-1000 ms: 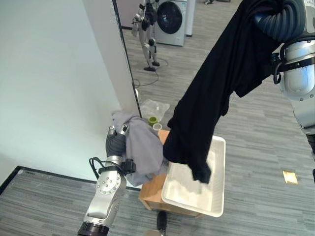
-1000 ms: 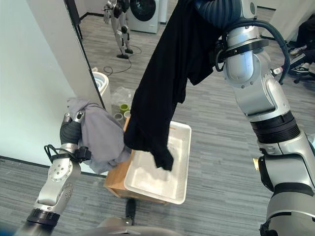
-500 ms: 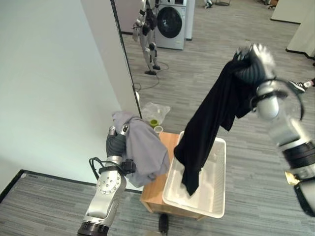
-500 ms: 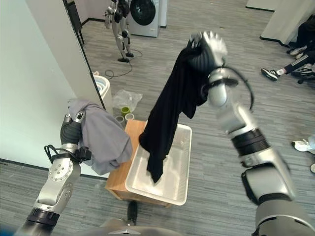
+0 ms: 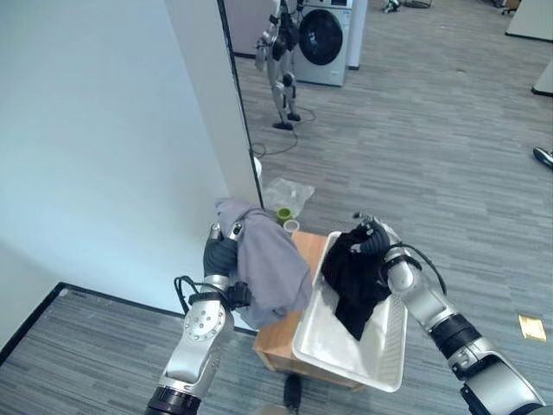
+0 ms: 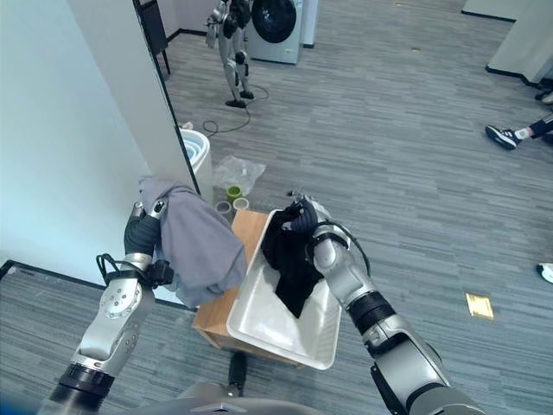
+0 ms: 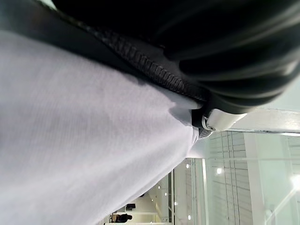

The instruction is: Pick up bed clothes into laundry basket.

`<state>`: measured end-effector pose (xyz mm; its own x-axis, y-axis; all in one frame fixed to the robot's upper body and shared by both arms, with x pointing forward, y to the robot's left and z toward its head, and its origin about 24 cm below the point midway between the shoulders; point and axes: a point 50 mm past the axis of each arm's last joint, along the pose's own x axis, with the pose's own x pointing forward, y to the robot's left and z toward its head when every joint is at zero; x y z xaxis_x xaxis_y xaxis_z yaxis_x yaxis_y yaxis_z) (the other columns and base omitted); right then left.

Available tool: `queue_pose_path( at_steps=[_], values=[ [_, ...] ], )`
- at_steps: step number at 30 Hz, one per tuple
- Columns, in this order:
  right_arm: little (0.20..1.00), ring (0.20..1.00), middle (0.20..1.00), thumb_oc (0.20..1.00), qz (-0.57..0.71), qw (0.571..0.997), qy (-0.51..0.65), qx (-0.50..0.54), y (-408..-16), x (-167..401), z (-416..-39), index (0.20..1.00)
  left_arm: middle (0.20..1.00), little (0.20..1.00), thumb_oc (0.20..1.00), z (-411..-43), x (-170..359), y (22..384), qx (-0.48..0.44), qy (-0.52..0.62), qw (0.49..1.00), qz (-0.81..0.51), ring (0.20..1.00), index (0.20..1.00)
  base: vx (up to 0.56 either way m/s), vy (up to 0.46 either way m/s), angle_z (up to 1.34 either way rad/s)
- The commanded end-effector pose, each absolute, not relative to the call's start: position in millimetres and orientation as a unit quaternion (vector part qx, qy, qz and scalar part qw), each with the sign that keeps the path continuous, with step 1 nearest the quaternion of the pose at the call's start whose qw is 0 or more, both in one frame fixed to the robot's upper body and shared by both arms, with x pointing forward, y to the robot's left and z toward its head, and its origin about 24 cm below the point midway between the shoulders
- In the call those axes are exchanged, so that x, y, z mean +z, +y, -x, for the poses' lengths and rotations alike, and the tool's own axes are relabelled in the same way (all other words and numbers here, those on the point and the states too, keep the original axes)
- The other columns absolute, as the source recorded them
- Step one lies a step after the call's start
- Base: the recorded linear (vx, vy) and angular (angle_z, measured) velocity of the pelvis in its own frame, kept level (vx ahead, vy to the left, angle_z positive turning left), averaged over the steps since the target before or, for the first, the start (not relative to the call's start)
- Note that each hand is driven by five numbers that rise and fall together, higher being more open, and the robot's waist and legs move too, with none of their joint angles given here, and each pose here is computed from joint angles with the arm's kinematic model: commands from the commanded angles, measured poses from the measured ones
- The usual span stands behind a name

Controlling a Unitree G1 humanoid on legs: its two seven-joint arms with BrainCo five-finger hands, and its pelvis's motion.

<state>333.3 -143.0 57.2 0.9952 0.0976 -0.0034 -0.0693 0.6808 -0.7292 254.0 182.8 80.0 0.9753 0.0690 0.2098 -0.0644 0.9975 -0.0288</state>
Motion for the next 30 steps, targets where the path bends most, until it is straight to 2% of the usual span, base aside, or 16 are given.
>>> queue_pose_path(
  at_steps=[1,5,16,21,25,30],
  values=[
    [1.0,1.0,1.0,1.0,0.374,0.922,-0.095,-0.017,-162.9,106.6,-345.7,1.0,0.2,0.2,0.2,-271.0,127.8,165.3,-0.011,-0.22,0.975,0.002,0.2,0.2,0.01,0.003,-0.05],
    [1.0,1.0,1.0,1.0,0.34,0.927,-0.148,-0.062,-187.2,134.5,-330.9,1.0,0.2,0.2,0.2,-274.4,136.6,157.8,-0.023,-0.235,0.972,0.0,0.2,0.2,0.01,0.01,-0.11],
    [1.0,1.0,1.0,1.0,0.344,0.915,-0.173,-0.119,-221.4,143.4,-306.0,1.0,0.2,0.2,0.2,-282.7,154.3,128.9,-0.069,-0.267,0.961,-0.014,0.2,0.2,0.02,0.007,-0.23],
    [1.0,1.0,1.0,1.0,0.33,0.918,-0.159,-0.152,-241.8,131.9,-283.1,1.0,0.2,0.2,0.2,-288.7,159.9,135.3,-0.043,-0.28,0.956,-0.073,0.2,0.2,0.02,0.011,-0.12],
    [1.0,1.0,1.0,1.0,0.361,0.914,-0.085,-0.167,-268.3,95.9,-242.8,1.0,0.2,0.2,0.2,-306.7,150.1,155.7,0.013,-0.248,0.956,-0.154,0.2,0.2,0.02,0.007,-0.08],
    [1.0,1.0,1.0,1.0,0.34,0.921,-0.031,-0.187,-284.7,72.8,-222.2,1.0,0.2,0.2,0.2,-323.5,149.3,164.5,0.041,-0.229,0.953,-0.197,0.2,0.2,0.01,0.018,-0.17]
  ],
)
